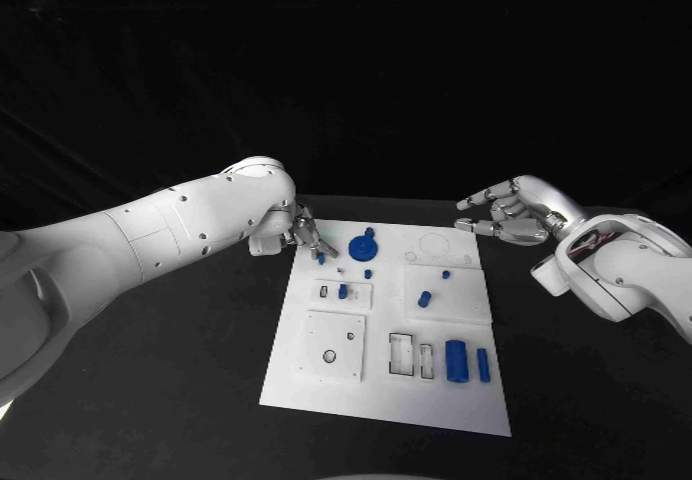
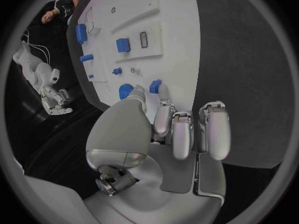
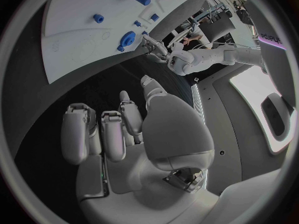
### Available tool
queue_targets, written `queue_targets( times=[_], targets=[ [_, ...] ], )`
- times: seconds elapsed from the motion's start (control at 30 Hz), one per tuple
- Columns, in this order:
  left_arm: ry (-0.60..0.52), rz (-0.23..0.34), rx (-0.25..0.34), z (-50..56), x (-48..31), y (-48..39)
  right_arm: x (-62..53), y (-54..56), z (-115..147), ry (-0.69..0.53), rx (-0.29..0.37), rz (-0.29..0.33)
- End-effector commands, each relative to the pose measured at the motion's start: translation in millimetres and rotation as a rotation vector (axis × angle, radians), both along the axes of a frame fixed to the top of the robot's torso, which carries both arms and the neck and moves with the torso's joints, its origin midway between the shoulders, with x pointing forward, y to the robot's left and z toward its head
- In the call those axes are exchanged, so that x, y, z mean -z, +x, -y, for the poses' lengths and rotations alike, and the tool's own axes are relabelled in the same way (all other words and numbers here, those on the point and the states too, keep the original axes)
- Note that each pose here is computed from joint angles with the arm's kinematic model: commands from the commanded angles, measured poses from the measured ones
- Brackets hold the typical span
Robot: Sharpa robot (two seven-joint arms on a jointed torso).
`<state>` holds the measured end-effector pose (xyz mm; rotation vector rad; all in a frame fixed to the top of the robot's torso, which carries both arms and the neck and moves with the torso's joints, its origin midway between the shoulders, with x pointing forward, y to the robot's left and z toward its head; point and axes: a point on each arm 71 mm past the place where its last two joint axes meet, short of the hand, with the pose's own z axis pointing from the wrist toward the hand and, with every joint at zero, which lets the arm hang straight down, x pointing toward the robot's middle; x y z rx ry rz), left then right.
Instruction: Assemble the parts on the task board
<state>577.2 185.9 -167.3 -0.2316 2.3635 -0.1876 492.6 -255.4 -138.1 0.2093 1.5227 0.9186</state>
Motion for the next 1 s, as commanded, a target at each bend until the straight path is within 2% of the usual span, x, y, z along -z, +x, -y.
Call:
queue_targets(
  times=[0.03, 0.53, 0.73, 1.0],
  targets=[
    [-0.001, -0.013, 0.009, 1.1, 0.5, -1.2, 0.9, -0.3, -1.3, -0.002, -0.015, -0.005],
    [-0.005, -0.013, 0.002, 0.1, 0.6, -0.7, 2.2, 0.1, -1.8, -0.003, -0.017, -0.009],
    [-0.034, -0.026, 0.002, 1.1, 1.1, -1.2, 2.6, 0.4, -1.4, -0.004, -0.016, -0.01],
    [-0.084, -0.01, -0.008, 1.0, 0.0, -0.6, 2.9, 0.6, -1.4, -0.005, -0.016, -0.013]
  ],
)
